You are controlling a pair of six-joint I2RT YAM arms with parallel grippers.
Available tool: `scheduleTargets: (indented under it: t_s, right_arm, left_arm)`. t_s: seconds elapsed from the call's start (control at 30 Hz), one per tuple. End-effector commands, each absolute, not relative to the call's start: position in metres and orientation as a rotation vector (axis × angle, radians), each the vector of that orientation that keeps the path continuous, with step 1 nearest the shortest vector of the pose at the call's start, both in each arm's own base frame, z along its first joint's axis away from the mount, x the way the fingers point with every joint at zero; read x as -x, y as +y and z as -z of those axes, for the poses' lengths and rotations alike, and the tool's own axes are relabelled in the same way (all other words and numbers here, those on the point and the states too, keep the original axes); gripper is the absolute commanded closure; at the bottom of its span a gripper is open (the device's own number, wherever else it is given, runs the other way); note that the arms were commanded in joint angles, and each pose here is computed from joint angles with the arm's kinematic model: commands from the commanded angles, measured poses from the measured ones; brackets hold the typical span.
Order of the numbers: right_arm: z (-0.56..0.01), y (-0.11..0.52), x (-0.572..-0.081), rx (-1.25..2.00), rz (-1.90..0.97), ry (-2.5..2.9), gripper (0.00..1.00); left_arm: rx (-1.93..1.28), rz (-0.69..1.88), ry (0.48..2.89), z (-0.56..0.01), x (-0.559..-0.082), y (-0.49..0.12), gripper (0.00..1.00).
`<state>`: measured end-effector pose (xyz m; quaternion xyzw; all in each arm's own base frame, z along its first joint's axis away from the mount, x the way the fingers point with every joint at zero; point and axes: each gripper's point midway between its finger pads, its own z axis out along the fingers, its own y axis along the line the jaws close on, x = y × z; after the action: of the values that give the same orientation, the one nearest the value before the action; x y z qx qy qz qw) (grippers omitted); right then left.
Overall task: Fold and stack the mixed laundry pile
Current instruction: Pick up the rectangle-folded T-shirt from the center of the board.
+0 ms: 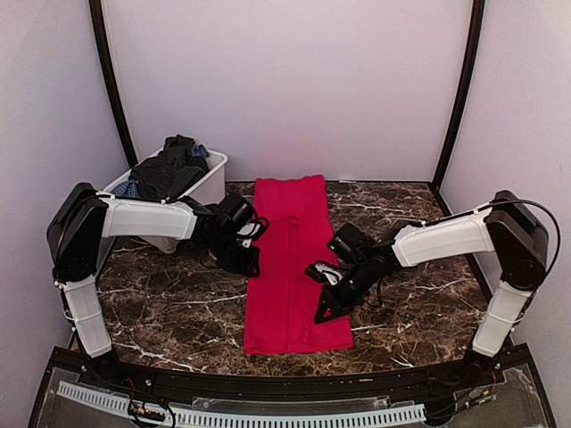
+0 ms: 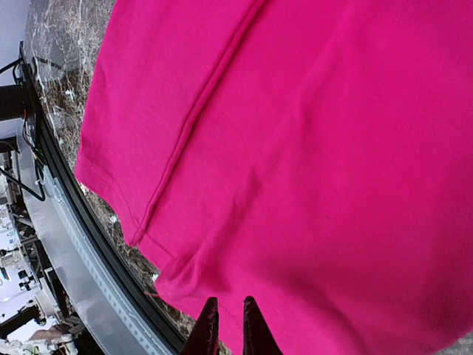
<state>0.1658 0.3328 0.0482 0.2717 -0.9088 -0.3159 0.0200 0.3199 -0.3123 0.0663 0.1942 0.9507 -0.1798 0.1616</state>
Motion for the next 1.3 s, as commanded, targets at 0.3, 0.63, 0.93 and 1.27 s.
scheduleTargets:
  t_s: [0.3, 0.63, 0.93, 1.27]
  right_arm:
    - [-0.049, 0.366, -0.156, -0.858, 1.122, -2.766, 0.82]
    - [-0.091, 0.308, -0.125, -0.695, 1.124, -2.866, 0.63]
    - [-0.051, 0.27, -0.104, -0.513, 0.924, -2.88, 0.7]
    - [-0.033, 0.265, -0.11, -0.469, 0.927, -2.886, 0.7]
  left_arm:
    - [-0.472, 0.442, 2.758, -0.033, -0.329, -0.298, 0.86]
    - [-0.475, 0.751, 2.713, -0.091, -0.228, -0.295, 0.6]
    - [-0.308, 0.857, 2.866, -0.058, -0.132, -0.269, 0.62]
    - [-0.247, 0.871, 2.902, -0.035, -0.122, -0.269, 0.7]
